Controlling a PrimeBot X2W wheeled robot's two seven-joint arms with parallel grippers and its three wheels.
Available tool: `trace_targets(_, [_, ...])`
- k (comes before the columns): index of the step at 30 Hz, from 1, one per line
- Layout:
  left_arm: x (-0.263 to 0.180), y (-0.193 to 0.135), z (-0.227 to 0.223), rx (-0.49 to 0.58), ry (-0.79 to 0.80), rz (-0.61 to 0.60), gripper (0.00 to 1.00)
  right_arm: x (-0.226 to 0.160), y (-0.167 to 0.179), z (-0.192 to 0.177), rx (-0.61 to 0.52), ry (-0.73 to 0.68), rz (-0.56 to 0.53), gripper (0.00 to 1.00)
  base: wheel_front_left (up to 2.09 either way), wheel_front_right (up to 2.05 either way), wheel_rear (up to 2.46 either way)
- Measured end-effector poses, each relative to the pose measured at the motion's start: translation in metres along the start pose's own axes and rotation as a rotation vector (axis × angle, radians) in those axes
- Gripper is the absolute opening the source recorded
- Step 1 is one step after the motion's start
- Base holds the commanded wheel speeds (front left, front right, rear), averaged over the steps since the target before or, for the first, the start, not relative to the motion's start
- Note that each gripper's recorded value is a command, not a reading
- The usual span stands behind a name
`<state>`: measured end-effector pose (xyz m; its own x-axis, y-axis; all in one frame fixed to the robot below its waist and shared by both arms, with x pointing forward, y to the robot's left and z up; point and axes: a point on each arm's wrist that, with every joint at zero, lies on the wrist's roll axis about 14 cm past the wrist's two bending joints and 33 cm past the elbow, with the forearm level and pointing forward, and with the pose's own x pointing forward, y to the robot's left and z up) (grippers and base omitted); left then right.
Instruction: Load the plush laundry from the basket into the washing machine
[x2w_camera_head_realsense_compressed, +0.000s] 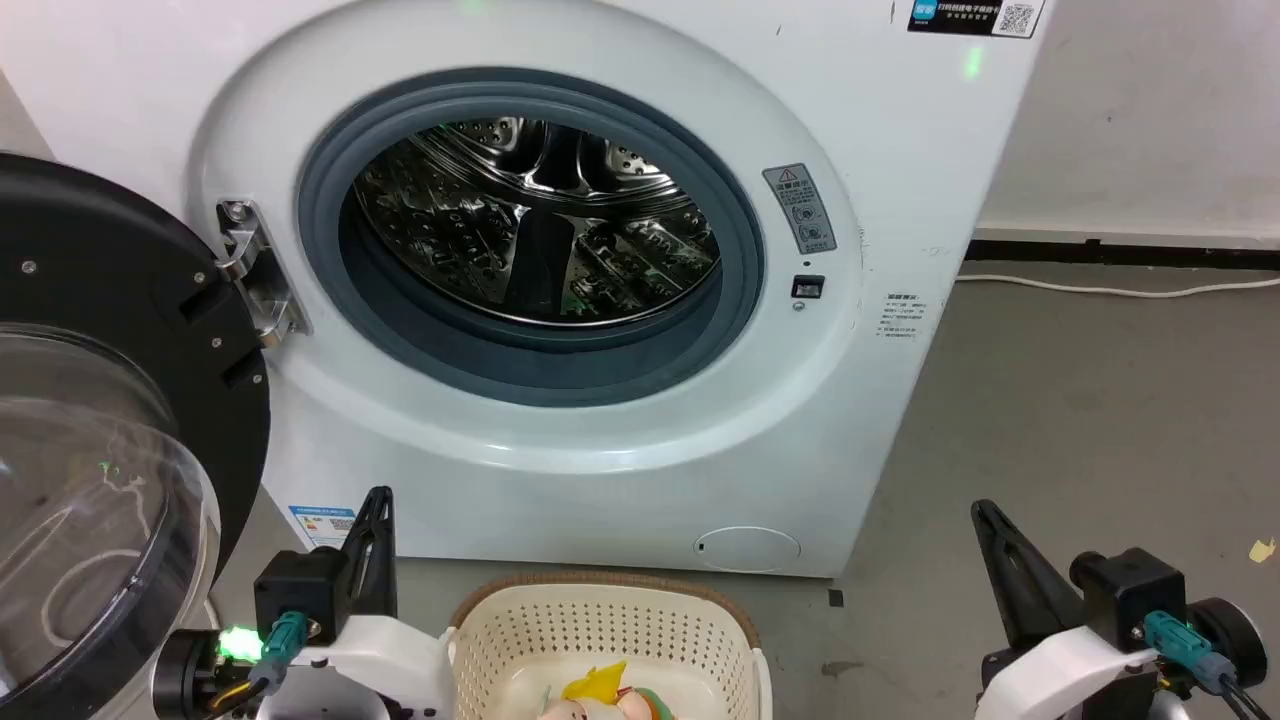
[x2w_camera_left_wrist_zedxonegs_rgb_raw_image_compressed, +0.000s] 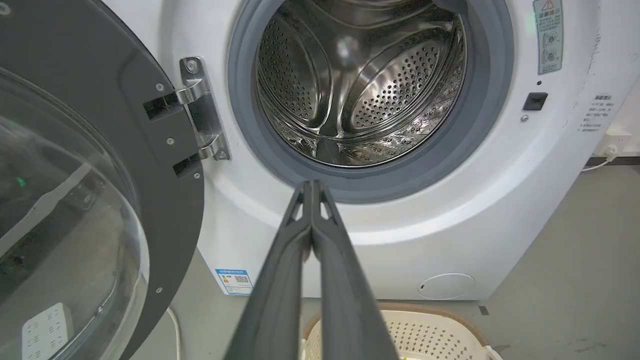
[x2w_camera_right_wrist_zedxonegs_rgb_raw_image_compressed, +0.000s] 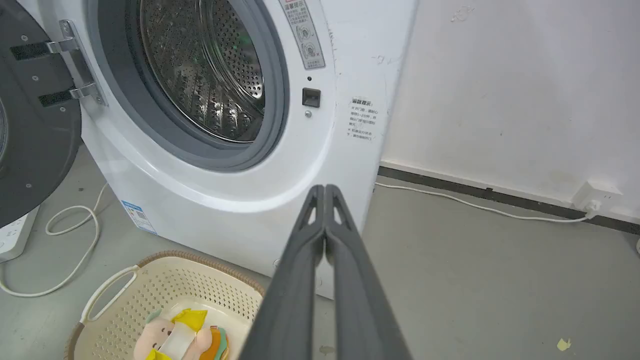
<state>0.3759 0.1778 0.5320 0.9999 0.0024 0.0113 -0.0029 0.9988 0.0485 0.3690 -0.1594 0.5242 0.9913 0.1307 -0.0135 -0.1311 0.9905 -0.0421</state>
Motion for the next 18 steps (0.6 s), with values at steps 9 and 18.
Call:
trace_targets(9, [0.0000, 0.0001, 0.0000, 0.000, 0.000, 0.000, 0.00, 0.0000, 0.0000, 0.0000, 0.000, 0.000, 0.000, 0.00, 0.00, 0.00, 0.00])
trace_targets(18, [0.0000, 0.0001, 0.0000, 0.000, 0.000, 0.000, 0.00, 0.0000, 0.0001, 0.0000, 0.000, 0.000, 0.000, 0.00, 0.00, 0.00, 0.00])
